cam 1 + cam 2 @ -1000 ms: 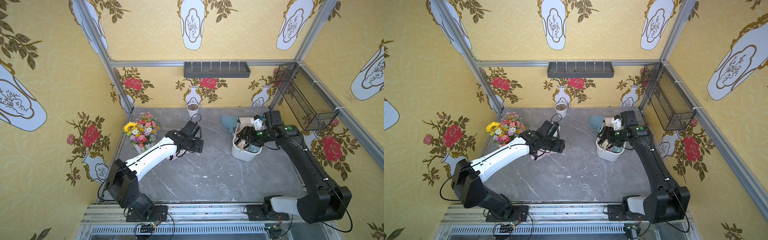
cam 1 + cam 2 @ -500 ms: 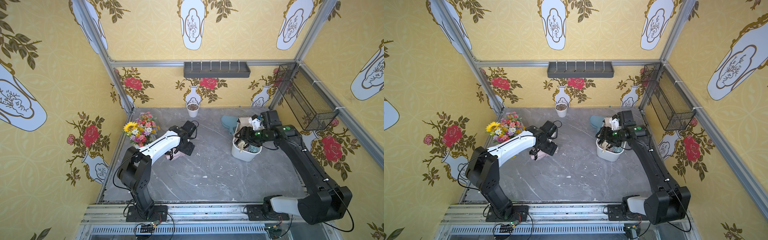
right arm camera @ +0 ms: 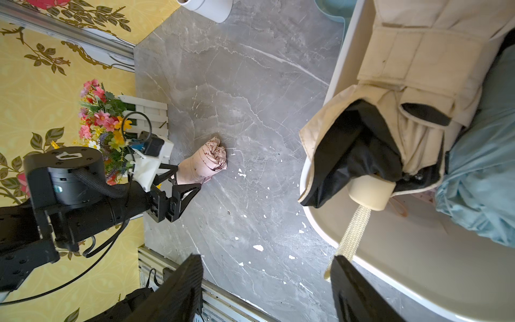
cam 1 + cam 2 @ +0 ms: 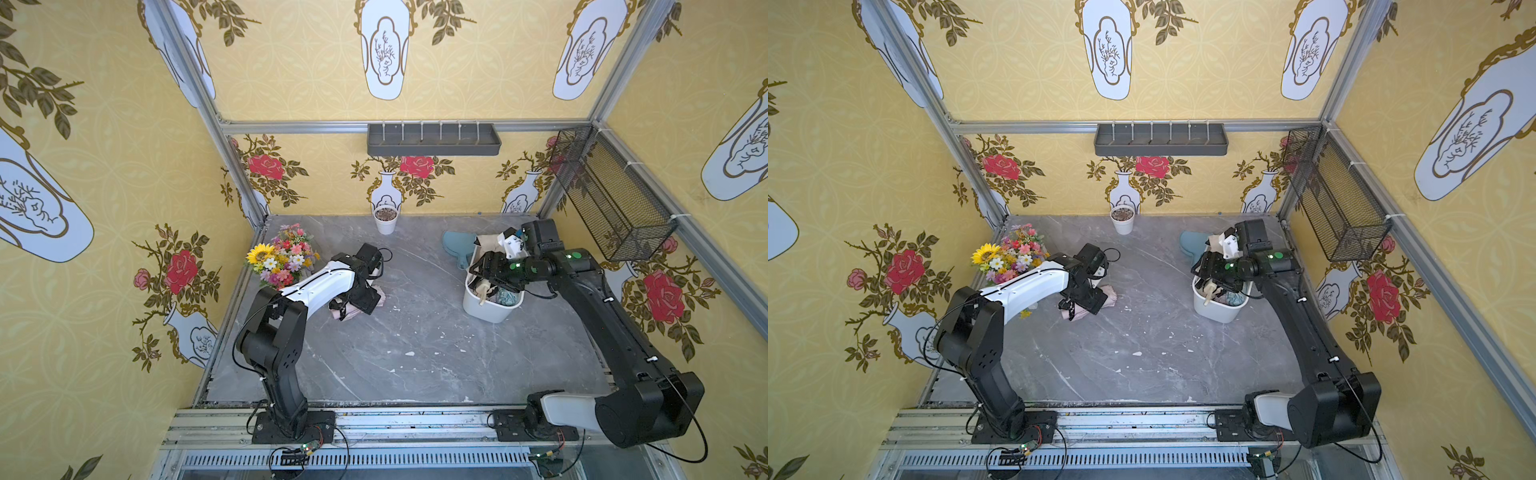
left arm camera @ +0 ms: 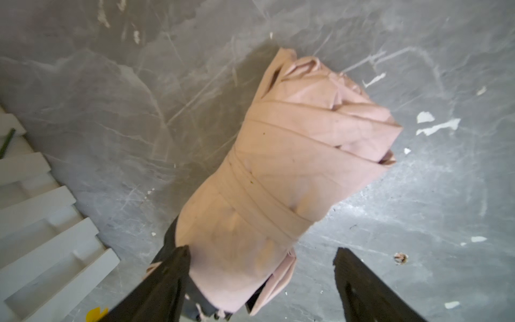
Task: Put the umbrella into the storage box
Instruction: Pick up the umbrella from the center of the board.
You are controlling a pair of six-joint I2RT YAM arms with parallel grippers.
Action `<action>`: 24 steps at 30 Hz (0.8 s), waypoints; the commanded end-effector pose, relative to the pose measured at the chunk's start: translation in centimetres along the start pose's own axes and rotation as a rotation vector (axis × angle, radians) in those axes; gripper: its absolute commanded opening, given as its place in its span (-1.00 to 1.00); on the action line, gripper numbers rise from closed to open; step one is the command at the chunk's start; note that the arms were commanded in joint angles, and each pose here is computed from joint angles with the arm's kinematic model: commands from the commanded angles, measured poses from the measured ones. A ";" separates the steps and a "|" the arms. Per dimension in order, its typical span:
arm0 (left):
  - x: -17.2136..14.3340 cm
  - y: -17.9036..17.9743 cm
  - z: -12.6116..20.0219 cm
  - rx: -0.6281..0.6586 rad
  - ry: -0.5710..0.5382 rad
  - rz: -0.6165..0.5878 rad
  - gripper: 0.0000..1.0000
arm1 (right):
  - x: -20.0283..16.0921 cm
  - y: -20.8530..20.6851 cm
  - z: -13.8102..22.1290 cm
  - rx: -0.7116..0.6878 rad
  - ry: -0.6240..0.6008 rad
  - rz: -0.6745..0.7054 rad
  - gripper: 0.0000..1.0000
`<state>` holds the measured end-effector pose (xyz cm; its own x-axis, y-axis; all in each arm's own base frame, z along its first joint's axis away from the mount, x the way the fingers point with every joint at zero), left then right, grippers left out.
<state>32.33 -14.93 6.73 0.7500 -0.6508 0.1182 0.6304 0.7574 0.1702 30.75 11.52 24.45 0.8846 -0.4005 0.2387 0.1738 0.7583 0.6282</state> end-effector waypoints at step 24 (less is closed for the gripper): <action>2.0 -2.1 0.9 -0.213 -0.053 0.189 -0.32 | 0.0 0.5 0.5 0.009 -0.012 0.001 0.51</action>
<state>32.89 -16.70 5.84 0.8152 -0.5610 0.1441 0.5641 0.8254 0.0223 30.73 11.58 25.10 0.8804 -0.4048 0.2472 0.1702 0.7561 0.6320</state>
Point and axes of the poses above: each gripper's point midway between its finger pads, its own z axis back along the fingers, its own y axis along the line the jaws close on, x = y × z, the point moved 1 cm from there along z, back along the fingers, and after that the axes turned 10 degrees about -z, right-handed, at the moved point
